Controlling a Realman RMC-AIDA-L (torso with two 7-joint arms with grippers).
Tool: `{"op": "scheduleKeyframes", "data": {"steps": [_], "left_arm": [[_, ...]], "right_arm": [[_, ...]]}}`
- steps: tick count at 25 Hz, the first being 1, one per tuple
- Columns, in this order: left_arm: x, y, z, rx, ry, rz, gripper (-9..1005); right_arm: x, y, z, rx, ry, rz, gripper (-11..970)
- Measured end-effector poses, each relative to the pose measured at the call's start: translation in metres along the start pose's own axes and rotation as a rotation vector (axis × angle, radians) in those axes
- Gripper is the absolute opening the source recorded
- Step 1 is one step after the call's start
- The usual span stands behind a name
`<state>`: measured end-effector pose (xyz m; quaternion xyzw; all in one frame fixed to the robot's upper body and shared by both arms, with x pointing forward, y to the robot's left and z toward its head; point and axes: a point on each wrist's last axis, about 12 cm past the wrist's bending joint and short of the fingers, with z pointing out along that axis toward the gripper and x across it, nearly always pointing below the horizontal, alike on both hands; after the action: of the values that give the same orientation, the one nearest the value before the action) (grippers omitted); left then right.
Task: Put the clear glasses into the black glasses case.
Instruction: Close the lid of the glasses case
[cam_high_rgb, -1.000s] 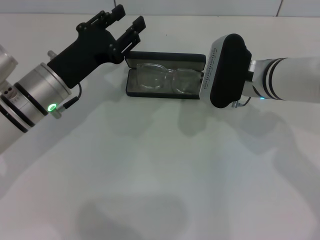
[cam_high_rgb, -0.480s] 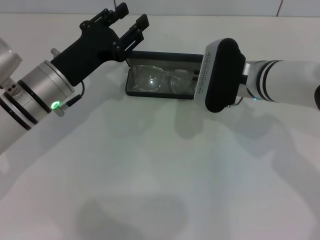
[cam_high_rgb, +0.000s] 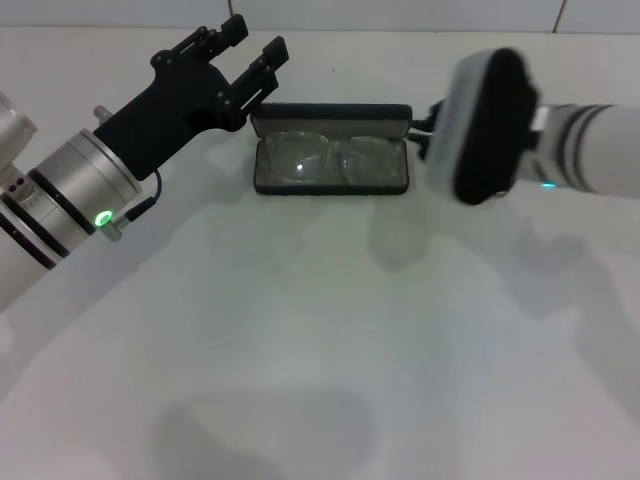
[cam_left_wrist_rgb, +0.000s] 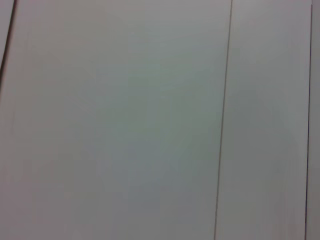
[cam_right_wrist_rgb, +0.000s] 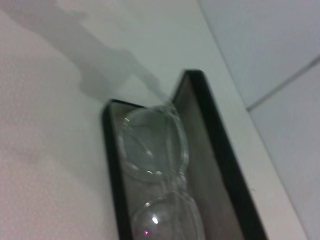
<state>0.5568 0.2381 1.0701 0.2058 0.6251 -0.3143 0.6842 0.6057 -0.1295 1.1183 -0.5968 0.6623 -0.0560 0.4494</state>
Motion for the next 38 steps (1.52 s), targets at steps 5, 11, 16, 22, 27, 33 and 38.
{"op": "scheduleKeyframes", "data": {"steps": [5, 11, 16, 22, 27, 33, 38], "left_arm": [[-0.002, 0.002, 0.0, -0.007, -0.006, 0.002, 566], [-0.002, 0.007, 0.001, -0.041, 0.004, 0.003, 565], [0.0, 0.011, 0.007, -0.063, 0.034, 0.001, 565], [0.001, 0.015, 0.025, -0.079, 0.107, -0.01, 565], [0.0, 0.016, 0.061, -0.054, 0.249, -0.018, 564], [-0.005, 0.015, 0.096, -0.048, 0.364, 0.017, 564], [-0.006, 0.014, 0.119, -0.06, 0.488, 0.067, 564]], "right_arm": [[0.019, -0.013, -0.024, -0.035, -0.047, 0.109, 66], [0.053, -0.036, -0.049, -0.057, -0.172, 0.32, 67], [0.101, -0.047, -0.062, -0.02, -0.316, 0.569, 67], [0.126, -0.044, -0.072, 0.003, -0.533, 0.738, 66], [0.128, -0.041, -0.08, -0.014, -0.629, 0.769, 67], [0.117, -0.037, -0.087, -0.12, -0.688, 0.727, 108], [0.114, -0.038, -0.085, -0.19, -0.656, 0.722, 249]]}}
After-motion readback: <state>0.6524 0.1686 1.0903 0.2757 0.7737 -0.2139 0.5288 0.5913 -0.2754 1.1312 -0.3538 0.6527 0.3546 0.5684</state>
